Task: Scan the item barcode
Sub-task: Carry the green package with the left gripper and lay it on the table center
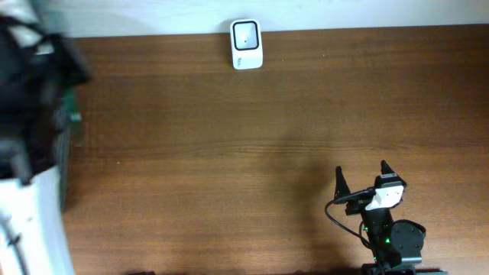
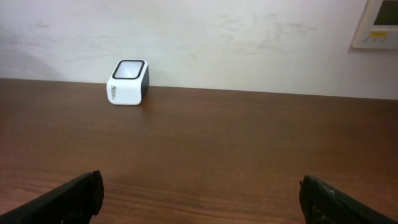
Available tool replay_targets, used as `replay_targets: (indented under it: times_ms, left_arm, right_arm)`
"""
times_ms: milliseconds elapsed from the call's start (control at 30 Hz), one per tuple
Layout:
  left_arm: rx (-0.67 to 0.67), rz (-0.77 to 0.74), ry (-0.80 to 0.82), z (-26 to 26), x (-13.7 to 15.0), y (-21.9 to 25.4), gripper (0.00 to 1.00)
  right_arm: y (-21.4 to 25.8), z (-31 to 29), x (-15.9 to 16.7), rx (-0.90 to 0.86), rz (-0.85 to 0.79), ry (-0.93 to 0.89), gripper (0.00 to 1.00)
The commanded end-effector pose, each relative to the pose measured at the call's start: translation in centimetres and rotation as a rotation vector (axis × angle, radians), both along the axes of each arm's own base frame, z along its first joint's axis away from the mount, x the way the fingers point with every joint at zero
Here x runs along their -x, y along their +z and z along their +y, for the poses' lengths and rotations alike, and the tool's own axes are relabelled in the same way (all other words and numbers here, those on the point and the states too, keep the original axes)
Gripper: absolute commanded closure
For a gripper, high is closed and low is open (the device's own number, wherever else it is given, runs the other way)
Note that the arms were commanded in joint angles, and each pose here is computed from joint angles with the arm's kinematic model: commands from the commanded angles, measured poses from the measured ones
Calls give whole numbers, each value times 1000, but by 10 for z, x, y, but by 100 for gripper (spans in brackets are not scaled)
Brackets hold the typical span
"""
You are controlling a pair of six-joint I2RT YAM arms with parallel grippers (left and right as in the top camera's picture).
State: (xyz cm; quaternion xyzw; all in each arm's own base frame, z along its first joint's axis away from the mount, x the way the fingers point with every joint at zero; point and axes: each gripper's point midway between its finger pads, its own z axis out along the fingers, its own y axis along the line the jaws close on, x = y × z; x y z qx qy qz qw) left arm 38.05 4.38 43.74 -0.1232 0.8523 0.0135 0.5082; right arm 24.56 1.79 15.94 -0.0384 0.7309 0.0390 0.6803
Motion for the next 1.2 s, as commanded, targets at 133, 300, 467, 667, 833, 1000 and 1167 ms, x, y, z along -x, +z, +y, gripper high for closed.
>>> replay_targets:
  times_ms: [133,300,467,667,833,1000,1167]
  left_arm:
    - [92,518,-191,-129,-32,-185,100]
    - [206,690,-119,-205,-39,-275,100]
    - [182,741,-295,-298,-32,-333,100]
    - [223,770,-188,-328,-16,-361,100]
    - [212,709,-12,-334,-11,-376,100]
    - [204,708,-45,-355,-8,-396,64]
    - [204,657,-209,-379,-21,-375,1]
  right_arm:
    - [-3,1,0,2,3,4,2]
    - [-3,1,0,2,3,4,2]
    - [-3,1,0,2,3,4,2]
    - [-3,1,0,2,3,4,2]
    - [-3,1,0,2,3,4,2]
    - [-3,1,0,2,3,4,2]
    - [-3,1,0,2,3,4,2]
